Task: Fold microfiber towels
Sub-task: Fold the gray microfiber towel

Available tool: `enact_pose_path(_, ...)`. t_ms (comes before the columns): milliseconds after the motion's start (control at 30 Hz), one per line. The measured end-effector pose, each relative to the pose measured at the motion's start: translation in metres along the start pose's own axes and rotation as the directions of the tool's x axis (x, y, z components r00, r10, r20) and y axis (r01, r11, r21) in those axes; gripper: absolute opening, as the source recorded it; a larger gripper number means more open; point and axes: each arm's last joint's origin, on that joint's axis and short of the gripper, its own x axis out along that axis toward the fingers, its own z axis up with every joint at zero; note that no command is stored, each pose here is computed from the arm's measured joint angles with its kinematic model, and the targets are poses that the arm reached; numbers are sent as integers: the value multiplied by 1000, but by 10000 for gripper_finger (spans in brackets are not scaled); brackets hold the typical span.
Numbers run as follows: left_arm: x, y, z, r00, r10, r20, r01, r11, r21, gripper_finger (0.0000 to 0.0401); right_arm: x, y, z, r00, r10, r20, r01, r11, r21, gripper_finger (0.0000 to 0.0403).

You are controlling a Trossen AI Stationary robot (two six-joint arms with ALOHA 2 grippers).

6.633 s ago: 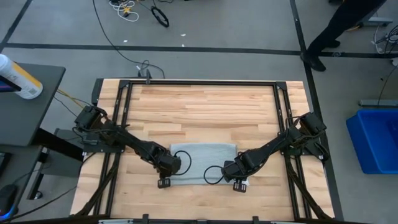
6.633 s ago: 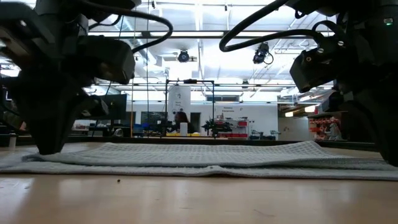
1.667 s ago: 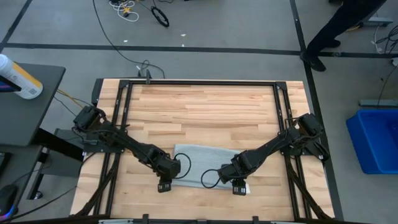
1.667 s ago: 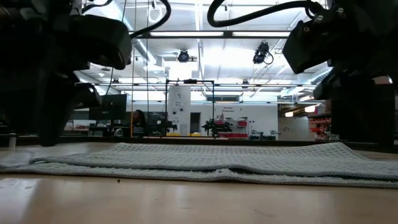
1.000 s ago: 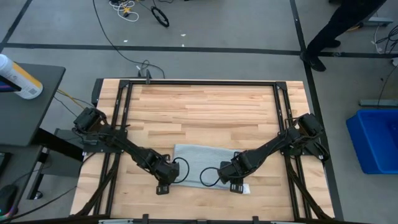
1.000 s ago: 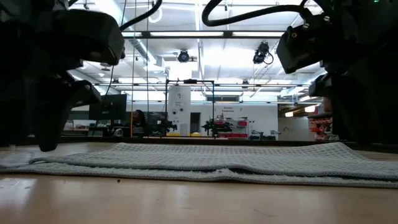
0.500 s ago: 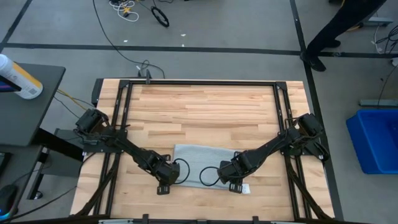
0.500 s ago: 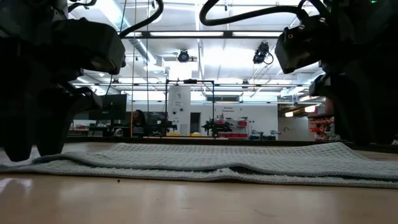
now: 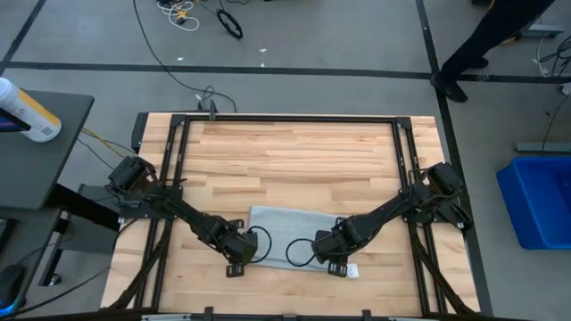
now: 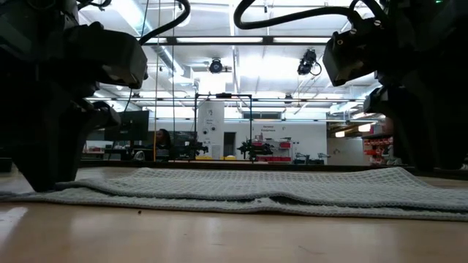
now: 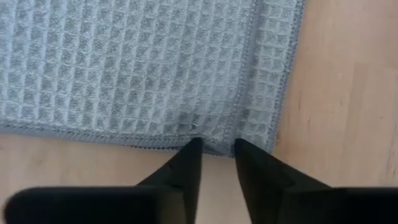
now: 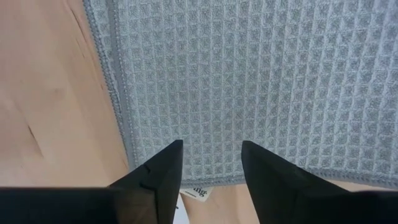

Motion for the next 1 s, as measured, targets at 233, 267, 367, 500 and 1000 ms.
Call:
enact_pose_path(233,0,-1,-1,1000,6,8,-6,1000,13,17,0,0,0,1000,0,0,0,1000,0,158)
enact_pose_path(267,0,-2,-1,1000,8,11,-9,1000,17,11,0,0,0,1000,0,0,0,1000,0,153)
enact_pose_path(367,0,-3,-2,1000,12,15,-12,1000,20,8,0,0,0,1000,0,0,0,1000,0,142)
enact_pose_path(500,0,-2,-3,1000,21,-1,-21,1000,-4,5,0,0,0,1000,0,0,0,1000,0,140)
enact_pose_path(1000,-22,-15,7,996,88,-20,-85,990,109,1,0,0,0,1000,0,0,0,1000,15,164)
